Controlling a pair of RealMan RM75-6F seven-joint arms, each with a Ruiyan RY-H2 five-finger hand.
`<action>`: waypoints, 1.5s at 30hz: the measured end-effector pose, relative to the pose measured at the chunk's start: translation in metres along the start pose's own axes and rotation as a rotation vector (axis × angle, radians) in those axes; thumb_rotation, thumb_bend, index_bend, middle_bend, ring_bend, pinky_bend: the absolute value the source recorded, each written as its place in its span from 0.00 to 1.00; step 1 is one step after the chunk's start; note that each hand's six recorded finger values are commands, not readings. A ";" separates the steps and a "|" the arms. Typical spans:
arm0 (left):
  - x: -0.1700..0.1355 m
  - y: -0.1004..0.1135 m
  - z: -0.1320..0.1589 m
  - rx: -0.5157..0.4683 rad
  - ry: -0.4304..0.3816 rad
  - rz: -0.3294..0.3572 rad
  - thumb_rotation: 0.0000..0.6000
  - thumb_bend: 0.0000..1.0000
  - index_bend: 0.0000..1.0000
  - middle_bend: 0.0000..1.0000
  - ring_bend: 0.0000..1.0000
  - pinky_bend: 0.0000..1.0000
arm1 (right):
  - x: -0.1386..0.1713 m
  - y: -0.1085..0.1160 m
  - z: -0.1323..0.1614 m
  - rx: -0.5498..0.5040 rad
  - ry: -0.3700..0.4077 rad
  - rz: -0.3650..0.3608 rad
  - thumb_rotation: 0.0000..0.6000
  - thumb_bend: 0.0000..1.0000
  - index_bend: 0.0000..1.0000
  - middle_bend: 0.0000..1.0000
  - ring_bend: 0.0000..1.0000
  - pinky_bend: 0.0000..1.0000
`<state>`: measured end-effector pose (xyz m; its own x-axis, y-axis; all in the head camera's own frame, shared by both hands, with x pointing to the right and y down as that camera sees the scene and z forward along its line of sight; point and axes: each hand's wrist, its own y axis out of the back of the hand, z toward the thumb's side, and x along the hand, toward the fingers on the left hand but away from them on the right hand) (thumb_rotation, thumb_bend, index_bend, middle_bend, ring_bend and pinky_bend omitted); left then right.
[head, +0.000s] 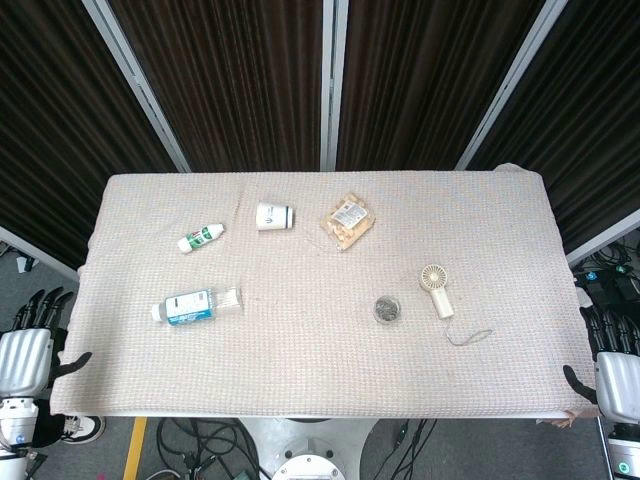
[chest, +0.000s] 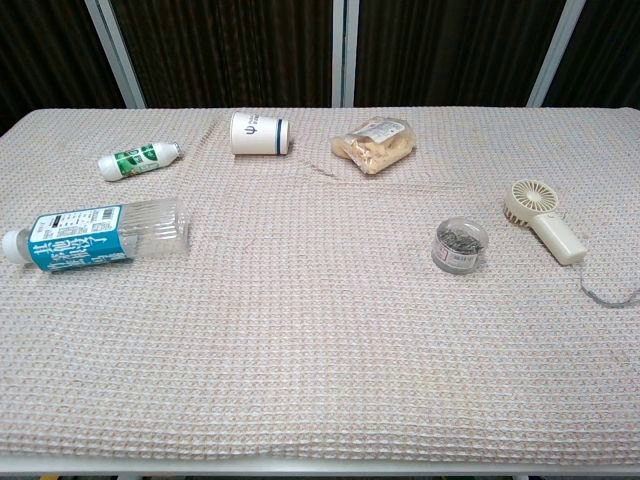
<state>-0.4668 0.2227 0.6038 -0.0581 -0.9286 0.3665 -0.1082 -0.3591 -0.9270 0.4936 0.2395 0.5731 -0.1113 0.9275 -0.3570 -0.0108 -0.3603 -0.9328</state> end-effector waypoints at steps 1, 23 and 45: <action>0.000 0.000 0.000 -0.001 -0.001 0.001 1.00 0.01 0.11 0.07 0.02 0.14 | 0.000 0.001 0.001 0.000 0.001 -0.003 1.00 0.14 0.00 0.00 0.00 0.00; -0.001 0.001 0.011 0.013 -0.041 -0.022 1.00 0.01 0.11 0.07 0.02 0.14 | -0.004 0.006 0.007 -0.011 0.000 -0.007 1.00 0.50 0.00 0.00 0.00 0.00; -0.001 -0.008 -0.001 0.005 -0.036 -0.042 1.00 0.01 0.11 0.07 0.02 0.14 | -0.025 -0.008 0.048 -0.001 0.089 0.029 1.00 1.00 0.00 0.61 0.67 0.69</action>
<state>-0.4670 0.2262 0.6109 -0.0179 -0.9153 0.4025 -0.1050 -0.3986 -0.9111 0.4491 0.2140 0.5919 -0.0230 0.9218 -0.3871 -0.0076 -0.3873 -0.9219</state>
